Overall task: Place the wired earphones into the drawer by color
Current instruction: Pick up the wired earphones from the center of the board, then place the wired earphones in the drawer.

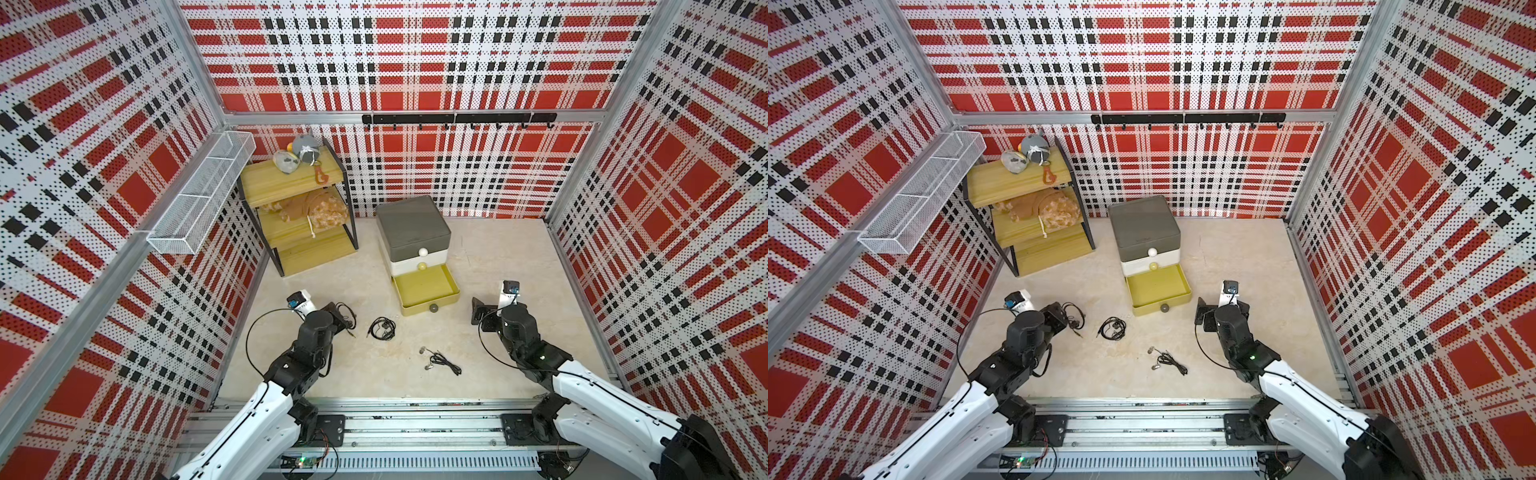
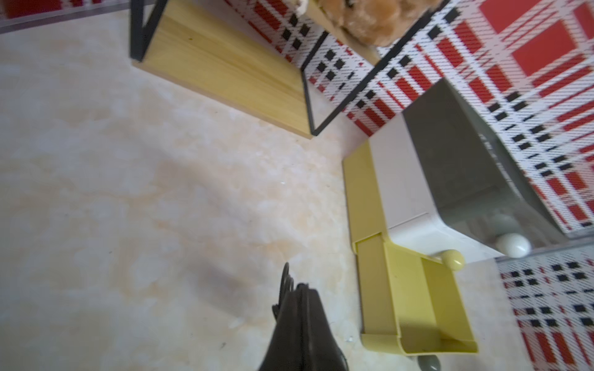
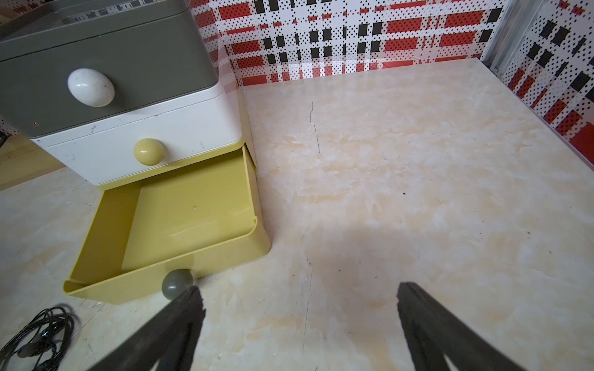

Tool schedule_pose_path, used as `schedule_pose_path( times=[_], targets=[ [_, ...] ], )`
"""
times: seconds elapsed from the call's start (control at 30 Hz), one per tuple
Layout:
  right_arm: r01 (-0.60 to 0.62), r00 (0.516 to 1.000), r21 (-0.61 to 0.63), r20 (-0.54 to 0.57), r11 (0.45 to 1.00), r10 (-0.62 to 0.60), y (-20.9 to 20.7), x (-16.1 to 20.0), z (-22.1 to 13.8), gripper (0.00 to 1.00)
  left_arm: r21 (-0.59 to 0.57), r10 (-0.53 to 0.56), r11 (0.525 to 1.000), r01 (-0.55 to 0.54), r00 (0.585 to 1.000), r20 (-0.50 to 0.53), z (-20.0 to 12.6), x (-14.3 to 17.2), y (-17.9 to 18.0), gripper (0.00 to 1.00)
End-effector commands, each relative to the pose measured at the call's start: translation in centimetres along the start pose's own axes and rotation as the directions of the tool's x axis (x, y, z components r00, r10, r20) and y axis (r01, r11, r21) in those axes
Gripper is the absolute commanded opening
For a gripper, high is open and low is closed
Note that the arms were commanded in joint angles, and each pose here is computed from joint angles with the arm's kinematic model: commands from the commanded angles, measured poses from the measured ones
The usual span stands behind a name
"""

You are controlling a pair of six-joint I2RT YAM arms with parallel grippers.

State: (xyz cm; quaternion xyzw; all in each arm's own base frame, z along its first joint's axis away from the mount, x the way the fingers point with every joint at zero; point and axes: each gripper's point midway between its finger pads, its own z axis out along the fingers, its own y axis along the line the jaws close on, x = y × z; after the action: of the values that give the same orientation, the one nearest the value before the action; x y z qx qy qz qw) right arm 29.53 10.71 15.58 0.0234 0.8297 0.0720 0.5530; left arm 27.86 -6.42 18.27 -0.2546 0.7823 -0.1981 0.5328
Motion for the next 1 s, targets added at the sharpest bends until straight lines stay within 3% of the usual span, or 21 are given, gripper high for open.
schedule_pose_path(
  times=[0.0,0.4,0.97],
  targets=[
    [0.001,1.0,0.001,-0.001,1.0,-0.001,-0.2,0.2,0.1,1.0,0.215,0.059,0.974,-0.066,0.997,0.04,-0.9,-2.3,-5.3,0.0],
    [0.005,1.0,0.001,-0.005,1.0,-0.005,-0.2,0.4,0.1,1.0,0.436,0.159,0.885,-0.161,0.986,0.041,-0.2,-2.6,-13.8,0.0],
    [0.007,1.0,0.006,-0.006,1.0,-0.007,-0.3,0.5,0.2,1.0,0.504,0.331,0.808,-0.306,0.943,0.042,4.1,3.2,-22.5,0.0]
  ],
)
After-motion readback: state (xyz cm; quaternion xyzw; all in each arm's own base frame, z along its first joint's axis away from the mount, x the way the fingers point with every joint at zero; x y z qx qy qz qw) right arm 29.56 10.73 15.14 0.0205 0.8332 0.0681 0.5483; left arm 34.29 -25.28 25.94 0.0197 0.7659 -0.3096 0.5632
